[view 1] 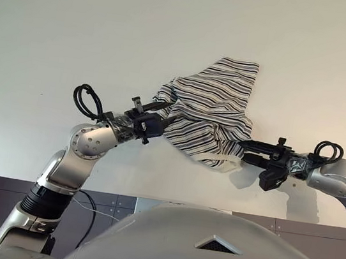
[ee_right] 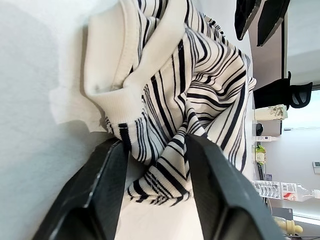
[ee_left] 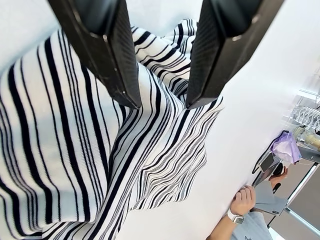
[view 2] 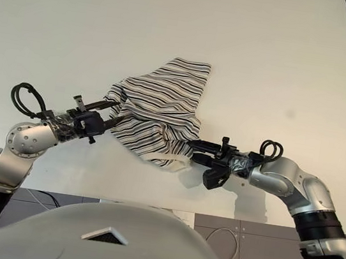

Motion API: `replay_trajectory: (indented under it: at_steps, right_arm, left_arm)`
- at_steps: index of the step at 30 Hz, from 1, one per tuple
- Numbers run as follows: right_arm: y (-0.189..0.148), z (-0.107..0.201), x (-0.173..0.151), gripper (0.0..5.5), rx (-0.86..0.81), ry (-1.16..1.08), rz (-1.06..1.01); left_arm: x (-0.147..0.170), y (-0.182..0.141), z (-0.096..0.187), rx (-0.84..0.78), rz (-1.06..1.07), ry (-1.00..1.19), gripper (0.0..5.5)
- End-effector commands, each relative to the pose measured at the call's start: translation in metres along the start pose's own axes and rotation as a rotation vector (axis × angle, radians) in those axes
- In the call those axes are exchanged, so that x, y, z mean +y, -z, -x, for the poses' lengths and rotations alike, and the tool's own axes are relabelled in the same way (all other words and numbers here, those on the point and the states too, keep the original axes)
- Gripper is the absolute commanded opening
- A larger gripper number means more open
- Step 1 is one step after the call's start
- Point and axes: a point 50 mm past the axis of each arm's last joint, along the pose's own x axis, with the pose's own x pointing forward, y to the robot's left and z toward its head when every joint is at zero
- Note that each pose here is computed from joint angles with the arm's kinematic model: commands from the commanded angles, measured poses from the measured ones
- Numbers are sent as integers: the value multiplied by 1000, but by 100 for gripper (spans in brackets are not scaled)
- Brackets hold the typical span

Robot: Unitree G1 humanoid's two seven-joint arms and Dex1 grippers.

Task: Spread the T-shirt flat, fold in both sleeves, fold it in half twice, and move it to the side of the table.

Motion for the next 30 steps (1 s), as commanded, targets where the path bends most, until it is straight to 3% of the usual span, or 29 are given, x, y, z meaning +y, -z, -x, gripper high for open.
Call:
replay_trajectory:
  at_steps: [1,6,9,12,16,21,24,26,28,30]
  right_arm:
    - [4,1,34,121,39,-210,-19]
    - [3,-2,36,24,23,-221,-46]
    - [1,1,29,16,12,-226,-105]
    - [-13,10,9,16,-25,-220,-298]
    - [-37,32,-56,16,-173,-208,-703]
    - [-21,29,-169,16,-473,185,-1124]
    - [48,25,-203,16,-266,574,-1418]
    - [96,30,-191,16,4,788,-1587]
    - [118,30,-165,16,239,802,-1618]
    - [120,22,-141,16,363,691,-1588]
  left_arm:
    - [3,-4,-1,-3,-17,3,166]
    - [8,-7,-2,-21,-11,-21,166]
    - [16,-8,-2,-47,28,-94,166]
    - [38,0,2,-42,104,-273,166]
    - [54,5,9,-35,134,-433,166]
    - [55,2,5,-55,133,-466,166]
    - [57,-1,4,-65,126,-479,166]
    - [55,-5,0,-65,105,-453,166]
    - [37,-14,-7,-78,62,-317,166]
    - [18,-27,-14,-118,57,-192,166]
